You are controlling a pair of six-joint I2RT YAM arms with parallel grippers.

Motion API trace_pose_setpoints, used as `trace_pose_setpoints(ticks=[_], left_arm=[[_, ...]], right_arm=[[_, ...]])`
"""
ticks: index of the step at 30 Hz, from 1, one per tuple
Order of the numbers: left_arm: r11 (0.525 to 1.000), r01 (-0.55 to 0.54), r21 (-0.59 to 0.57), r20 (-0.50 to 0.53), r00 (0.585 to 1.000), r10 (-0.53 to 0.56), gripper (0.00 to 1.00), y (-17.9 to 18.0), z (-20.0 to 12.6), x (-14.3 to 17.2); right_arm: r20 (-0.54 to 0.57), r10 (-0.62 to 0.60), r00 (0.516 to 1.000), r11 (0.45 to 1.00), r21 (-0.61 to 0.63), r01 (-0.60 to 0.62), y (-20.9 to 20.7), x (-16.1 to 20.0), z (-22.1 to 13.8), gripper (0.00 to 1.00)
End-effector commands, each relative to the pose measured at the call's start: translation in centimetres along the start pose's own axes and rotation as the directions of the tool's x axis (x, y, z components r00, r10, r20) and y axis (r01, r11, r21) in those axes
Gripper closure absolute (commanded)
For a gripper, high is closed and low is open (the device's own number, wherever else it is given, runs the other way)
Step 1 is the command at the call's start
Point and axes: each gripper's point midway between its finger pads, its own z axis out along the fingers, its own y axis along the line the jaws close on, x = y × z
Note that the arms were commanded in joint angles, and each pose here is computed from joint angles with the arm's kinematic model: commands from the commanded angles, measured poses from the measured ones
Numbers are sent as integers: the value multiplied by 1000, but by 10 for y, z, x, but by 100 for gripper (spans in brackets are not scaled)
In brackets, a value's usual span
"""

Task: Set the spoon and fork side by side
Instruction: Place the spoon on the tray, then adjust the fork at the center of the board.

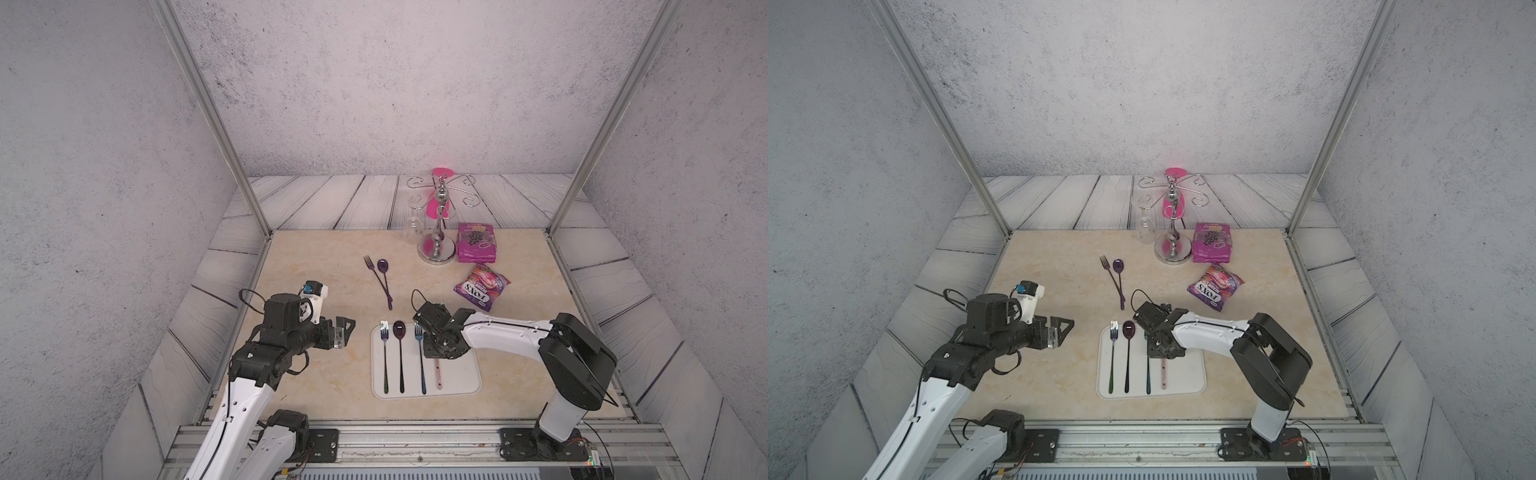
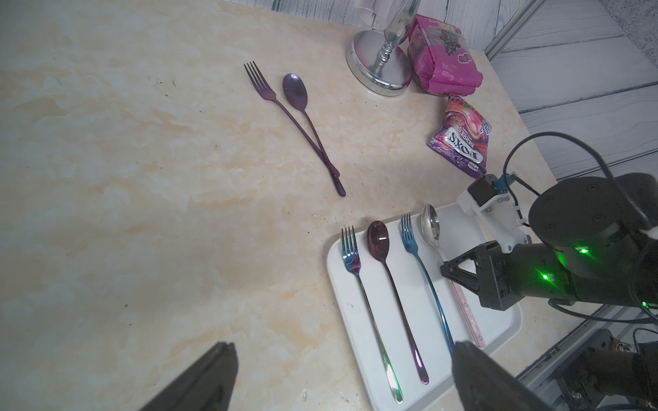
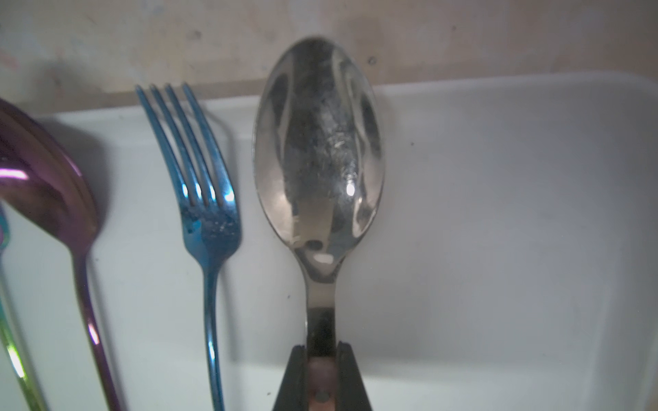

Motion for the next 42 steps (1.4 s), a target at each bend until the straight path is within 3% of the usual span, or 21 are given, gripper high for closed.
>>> trace_pose_setpoints(ticks=[1,8,17,26,34,42], left_arm=[[1000,-14,4,10,1000,14,0,-3,-3,-3],[1000,-15,2,11,1000,15,1,-3,-3,-3],[1000,-13,-2,11,1000,13,0,-2,-3,-3],[1000,0,-18,10,1000,0,0,1,-3,-3],[996,14,-85,35,999,-11,1,11,-9,-6],[986,28,-164,68,998,-17,1,23,-17,-7]], right_arm=[[-38,7,999,1000,17,-7,-2,8,5,98],[-48,12,999,1000,23,-11,-3,10,6,96],[-43,10,999,999,32,-9,-3,10,-1,70],[93,-103,990,995,6,103,7,-19,-58,56],[178,-455,873,878,-77,473,69,-65,-92,55],[263,-523,811,805,-160,571,128,-140,-70,57]])
